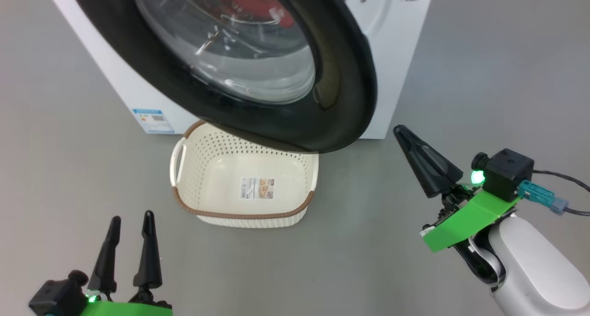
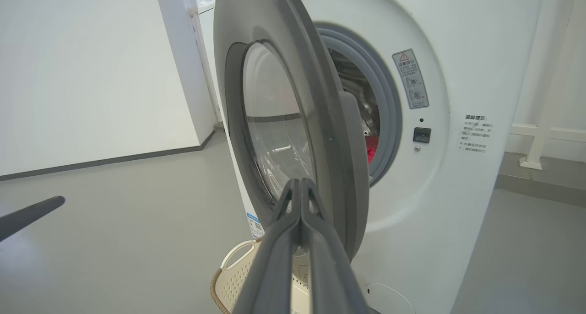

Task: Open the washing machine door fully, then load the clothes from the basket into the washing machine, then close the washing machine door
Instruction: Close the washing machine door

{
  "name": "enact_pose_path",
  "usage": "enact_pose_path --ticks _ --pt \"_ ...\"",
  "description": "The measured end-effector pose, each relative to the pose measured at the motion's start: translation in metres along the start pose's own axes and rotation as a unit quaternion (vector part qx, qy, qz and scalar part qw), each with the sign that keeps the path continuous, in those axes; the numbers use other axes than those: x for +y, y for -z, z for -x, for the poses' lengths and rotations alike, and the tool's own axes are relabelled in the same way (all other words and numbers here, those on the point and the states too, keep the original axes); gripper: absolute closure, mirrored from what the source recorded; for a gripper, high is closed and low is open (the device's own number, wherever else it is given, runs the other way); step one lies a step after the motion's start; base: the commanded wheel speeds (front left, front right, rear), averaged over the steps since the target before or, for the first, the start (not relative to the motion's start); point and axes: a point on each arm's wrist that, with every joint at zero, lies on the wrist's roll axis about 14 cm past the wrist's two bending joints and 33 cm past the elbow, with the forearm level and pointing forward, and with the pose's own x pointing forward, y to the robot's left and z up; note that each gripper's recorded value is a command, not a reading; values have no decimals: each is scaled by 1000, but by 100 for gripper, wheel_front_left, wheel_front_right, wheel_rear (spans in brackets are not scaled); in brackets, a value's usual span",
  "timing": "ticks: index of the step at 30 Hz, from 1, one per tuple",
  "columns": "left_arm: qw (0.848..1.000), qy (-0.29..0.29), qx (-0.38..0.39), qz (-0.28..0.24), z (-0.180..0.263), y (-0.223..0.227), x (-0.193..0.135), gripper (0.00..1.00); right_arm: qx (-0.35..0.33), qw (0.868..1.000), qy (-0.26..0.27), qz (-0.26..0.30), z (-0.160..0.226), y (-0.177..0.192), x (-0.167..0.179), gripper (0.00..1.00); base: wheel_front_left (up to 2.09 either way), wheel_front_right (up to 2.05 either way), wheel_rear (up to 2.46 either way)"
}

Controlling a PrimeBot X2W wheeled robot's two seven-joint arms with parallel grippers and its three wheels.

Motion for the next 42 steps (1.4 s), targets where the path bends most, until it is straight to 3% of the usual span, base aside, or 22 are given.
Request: enact_pose_path --ticks 7,16,29,42 --pt "1000 -14 0 8 -6 2 8 0 38 998 -55 13 -28 30 13 100 0 0 0" --pt "999 -44 9 2 -8 7 28 0 66 994 -83 5 -58 64 16 100 0 0 0" --pt "998 -62 23 -3 -11 16 40 0 79 994 -79 3 -80 86 -2 100 0 0 0" --pt "998 -62 29 -8 -26 24 43 0 58 997 -54 19 -101 83 -38 100 0 0 0"
